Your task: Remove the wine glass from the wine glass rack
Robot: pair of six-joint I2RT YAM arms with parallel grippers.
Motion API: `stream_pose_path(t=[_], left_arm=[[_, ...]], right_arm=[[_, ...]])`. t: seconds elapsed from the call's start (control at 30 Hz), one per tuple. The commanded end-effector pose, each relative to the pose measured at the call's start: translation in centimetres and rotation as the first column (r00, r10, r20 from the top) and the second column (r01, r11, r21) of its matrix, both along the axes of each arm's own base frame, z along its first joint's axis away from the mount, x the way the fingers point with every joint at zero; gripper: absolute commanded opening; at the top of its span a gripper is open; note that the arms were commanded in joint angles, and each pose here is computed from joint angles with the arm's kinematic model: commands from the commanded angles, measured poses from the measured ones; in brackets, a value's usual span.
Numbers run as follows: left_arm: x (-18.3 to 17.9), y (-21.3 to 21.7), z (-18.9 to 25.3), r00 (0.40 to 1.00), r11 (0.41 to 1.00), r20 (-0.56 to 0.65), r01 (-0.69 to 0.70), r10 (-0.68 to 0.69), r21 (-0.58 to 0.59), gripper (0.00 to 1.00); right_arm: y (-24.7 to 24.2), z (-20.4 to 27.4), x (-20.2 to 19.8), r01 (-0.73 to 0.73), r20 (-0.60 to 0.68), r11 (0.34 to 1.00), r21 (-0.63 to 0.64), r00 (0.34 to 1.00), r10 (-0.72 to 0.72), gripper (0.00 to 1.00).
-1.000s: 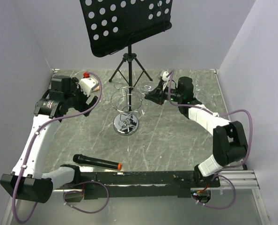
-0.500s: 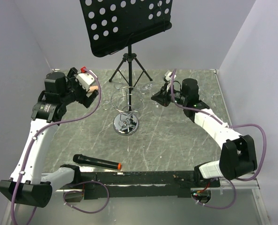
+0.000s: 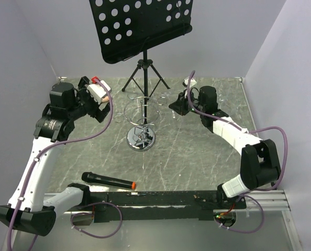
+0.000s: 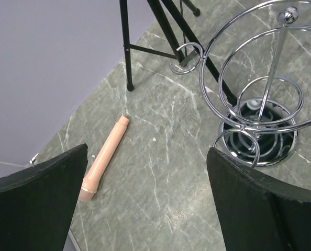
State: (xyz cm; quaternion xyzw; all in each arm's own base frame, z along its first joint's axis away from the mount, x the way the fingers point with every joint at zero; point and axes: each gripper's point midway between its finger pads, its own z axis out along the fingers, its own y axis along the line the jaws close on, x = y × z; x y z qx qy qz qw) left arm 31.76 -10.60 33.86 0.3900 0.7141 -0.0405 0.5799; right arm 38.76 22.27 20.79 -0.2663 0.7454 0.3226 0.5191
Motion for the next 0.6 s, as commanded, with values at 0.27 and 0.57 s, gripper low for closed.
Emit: stream_pose_path(t=[0.27,0.57], left_arm=[[0.1,-3.7,3.4,0.978,0.989,0.144,0.149,-0.150,0.021,1.00],[-1.0,-11.4,5.0,0.908,0.946,0.266,0.306,-0.324,0.108,1.00]], right_arm=[[-3.0,7.7,0.6,0.300,-0.181,0.943,0.143,0.945,-0.273,0.00],[-3.6,8.3,-4.5,0.243,-0.433,0.954,0.177,0.889,-0.146,0.00]])
